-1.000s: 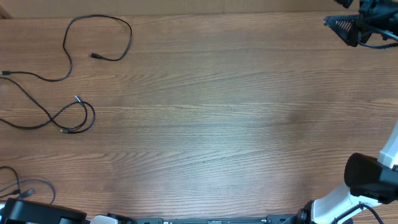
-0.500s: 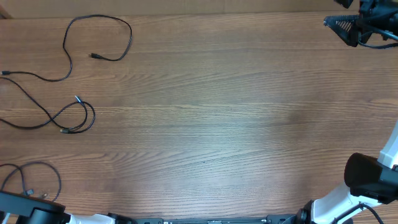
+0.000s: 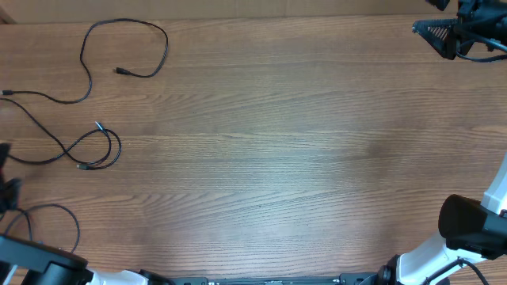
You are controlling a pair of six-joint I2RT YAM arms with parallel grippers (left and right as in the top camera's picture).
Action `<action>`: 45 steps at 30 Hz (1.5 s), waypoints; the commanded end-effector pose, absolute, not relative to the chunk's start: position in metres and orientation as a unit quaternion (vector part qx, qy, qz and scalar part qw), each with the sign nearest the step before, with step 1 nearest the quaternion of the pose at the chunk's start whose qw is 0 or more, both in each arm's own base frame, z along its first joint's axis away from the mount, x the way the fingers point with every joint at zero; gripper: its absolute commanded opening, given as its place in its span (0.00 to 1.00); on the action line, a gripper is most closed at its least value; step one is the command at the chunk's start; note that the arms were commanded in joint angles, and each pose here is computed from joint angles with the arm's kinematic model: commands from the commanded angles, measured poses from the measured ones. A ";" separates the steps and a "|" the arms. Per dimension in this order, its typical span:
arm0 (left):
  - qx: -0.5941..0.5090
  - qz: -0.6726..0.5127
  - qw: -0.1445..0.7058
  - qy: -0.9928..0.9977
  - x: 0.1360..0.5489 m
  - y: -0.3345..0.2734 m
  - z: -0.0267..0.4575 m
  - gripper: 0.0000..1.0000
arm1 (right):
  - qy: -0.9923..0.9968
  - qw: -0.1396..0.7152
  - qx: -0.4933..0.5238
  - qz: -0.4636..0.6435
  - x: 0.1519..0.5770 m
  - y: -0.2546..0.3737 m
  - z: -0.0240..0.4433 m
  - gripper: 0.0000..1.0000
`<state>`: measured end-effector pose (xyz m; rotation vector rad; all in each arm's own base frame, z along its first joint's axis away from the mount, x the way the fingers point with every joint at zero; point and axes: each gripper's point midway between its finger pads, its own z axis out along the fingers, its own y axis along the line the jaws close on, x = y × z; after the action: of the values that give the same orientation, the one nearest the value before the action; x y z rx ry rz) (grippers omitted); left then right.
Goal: Untangle cables
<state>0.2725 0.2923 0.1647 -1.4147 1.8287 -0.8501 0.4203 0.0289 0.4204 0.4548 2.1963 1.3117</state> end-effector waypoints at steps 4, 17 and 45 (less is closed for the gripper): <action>-0.420 -0.270 0.259 0.826 0.331 0.185 0.170 1.00 | 0.814 0.278 0.164 0.483 0.419 0.027 0.424 1.00; -0.204 -0.191 0.157 0.947 0.343 0.007 0.205 0.94 | 0.814 0.278 0.164 0.483 0.419 0.027 0.424 1.00; -0.161 -0.142 0.183 0.959 0.156 -0.040 0.284 1.00 | 0.814 0.278 0.164 0.483 0.419 0.027 0.424 1.00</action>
<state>0.1541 -0.0406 0.2811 -0.4335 2.7168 -0.4034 0.4203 0.0289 0.4204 0.4544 2.1963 1.3115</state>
